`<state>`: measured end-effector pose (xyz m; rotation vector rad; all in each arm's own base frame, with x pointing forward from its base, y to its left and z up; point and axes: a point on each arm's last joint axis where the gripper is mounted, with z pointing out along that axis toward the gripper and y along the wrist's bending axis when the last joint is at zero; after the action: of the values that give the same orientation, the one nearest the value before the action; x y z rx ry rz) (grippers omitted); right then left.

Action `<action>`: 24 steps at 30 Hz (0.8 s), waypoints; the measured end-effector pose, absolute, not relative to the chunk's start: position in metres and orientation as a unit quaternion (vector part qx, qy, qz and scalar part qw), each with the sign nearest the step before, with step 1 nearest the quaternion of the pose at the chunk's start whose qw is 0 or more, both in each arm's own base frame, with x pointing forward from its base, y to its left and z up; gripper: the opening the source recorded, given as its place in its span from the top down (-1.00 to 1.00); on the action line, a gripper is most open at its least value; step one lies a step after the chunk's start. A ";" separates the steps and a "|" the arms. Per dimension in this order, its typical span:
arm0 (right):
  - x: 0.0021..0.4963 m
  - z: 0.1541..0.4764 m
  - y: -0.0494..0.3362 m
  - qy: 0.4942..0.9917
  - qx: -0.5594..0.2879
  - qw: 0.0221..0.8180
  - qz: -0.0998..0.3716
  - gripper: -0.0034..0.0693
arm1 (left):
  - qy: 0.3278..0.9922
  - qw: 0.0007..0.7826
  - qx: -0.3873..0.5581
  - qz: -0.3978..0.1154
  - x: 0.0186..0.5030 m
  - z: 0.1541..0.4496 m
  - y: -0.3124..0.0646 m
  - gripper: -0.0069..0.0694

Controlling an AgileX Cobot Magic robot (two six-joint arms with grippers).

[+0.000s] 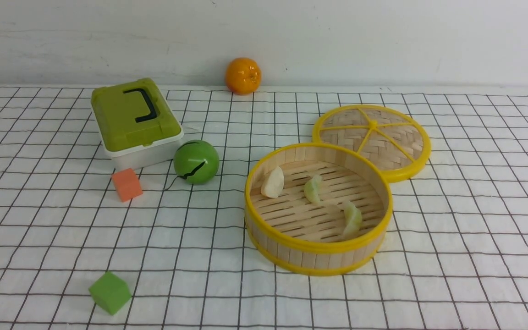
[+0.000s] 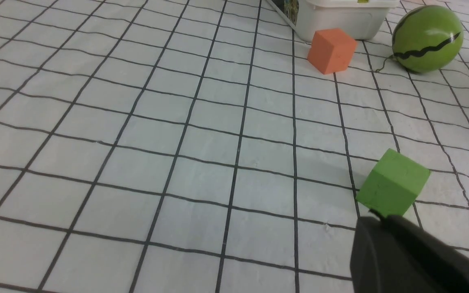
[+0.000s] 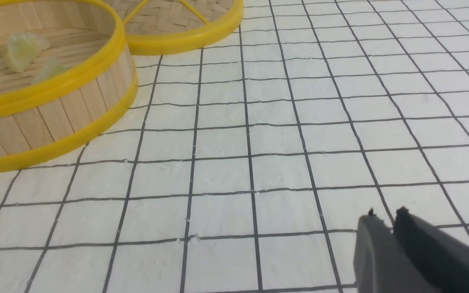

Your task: Put the dumplings into the steamer on the table with the white tablecloth.

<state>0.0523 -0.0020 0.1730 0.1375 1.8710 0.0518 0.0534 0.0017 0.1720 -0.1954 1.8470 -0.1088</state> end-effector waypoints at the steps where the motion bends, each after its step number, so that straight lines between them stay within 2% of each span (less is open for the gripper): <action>1: 0.052 0.173 -0.002 0.804 0.059 0.591 0.022 0.71 | 0.796 0.598 -0.084 -0.047 0.053 0.172 0.002 0.85; 24: 0.052 0.173 -0.002 0.804 0.059 0.591 0.022 0.63 | 0.796 0.598 -0.084 -0.047 0.053 0.172 0.002 0.84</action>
<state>0.0523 -0.0020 0.1730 0.1375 1.8710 0.0518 0.0534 0.0017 0.1720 -0.1958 1.8469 -0.1096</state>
